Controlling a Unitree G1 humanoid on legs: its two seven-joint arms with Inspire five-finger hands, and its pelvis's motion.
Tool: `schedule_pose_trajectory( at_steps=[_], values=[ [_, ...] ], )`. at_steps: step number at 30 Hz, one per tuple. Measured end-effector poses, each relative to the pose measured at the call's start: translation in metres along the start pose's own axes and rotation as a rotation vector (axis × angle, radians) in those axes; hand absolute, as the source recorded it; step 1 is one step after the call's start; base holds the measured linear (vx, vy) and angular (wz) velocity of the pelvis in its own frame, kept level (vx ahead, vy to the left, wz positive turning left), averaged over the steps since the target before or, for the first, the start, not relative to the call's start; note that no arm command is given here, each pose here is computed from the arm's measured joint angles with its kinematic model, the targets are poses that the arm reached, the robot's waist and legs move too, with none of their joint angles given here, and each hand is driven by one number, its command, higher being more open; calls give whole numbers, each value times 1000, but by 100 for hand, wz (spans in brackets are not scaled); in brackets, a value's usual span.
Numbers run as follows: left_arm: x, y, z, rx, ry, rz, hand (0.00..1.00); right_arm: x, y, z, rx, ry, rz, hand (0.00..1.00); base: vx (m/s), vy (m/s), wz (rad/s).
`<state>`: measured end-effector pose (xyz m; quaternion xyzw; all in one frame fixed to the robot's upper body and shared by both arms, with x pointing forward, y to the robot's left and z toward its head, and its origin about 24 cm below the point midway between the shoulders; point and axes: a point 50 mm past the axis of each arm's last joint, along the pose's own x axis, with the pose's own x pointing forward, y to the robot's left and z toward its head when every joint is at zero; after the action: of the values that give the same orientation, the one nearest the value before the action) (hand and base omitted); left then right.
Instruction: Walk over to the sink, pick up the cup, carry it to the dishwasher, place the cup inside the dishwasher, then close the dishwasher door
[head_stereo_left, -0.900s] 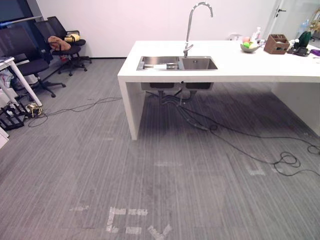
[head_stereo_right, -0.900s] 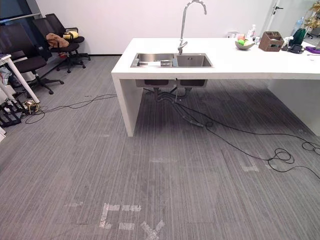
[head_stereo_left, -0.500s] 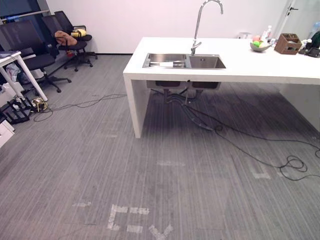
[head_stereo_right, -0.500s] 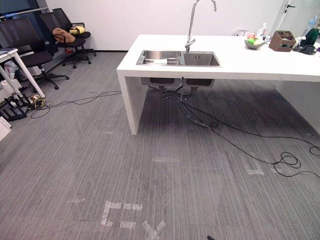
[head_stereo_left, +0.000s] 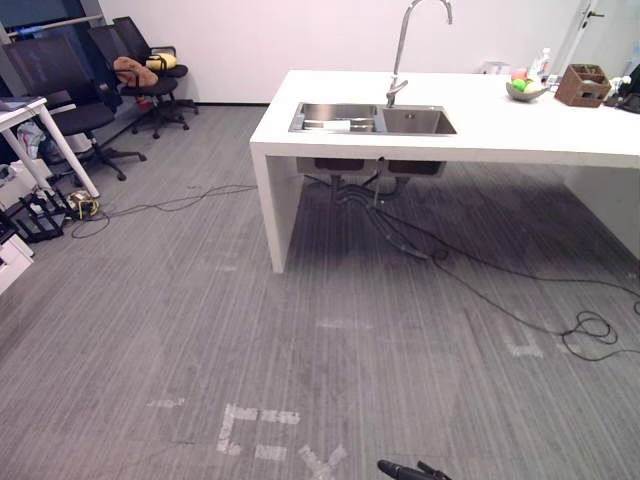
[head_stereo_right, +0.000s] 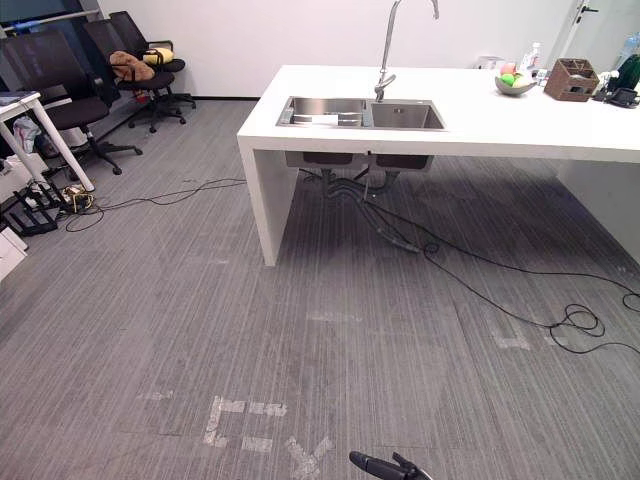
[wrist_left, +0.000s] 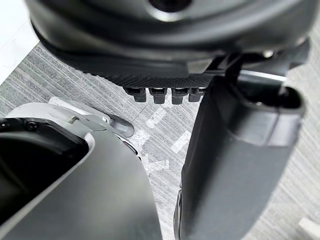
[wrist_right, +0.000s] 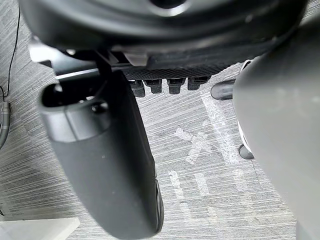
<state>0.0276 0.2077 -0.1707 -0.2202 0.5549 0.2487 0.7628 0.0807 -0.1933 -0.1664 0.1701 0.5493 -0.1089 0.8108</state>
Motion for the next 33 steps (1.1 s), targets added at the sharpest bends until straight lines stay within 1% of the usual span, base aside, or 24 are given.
schedule_pose_trajectory(
  at_steps=[13, 17, 19, 21, 28, 30, 33],
  values=[
    [-1, 1, -3, -57, -28, 34, 100, 0, 0, 2, -6, -23, 14, 100, -47, -6, 5],
    [-1, 3, 6, -71, -50, 29, 100, -1, 3, 12, 14, -82, 39, 100, -52, 49, 30],
    [-1, 6, 8, -116, -48, 38, 100, -2, 8, 25, 22, -147, 67, 100, -8, 76, 4],
    [-1, 7, 8, -134, -34, 41, 100, -2, 11, 26, 44, -158, 78, 100, 88, 52, 16],
    [2, 0, 8, -48, 101, 62, 100, -5, 0, 33, 91, -199, 94, 100, 260, -62, 9],
    [2, 0, 9, -52, 118, 62, 100, -7, -2, 18, 131, -154, 96, 100, 516, -230, 15],
    [2, -2, 2, -50, 150, 66, 100, -12, -18, 8, 166, -120, 61, 100, 648, -334, 47]
  ],
)
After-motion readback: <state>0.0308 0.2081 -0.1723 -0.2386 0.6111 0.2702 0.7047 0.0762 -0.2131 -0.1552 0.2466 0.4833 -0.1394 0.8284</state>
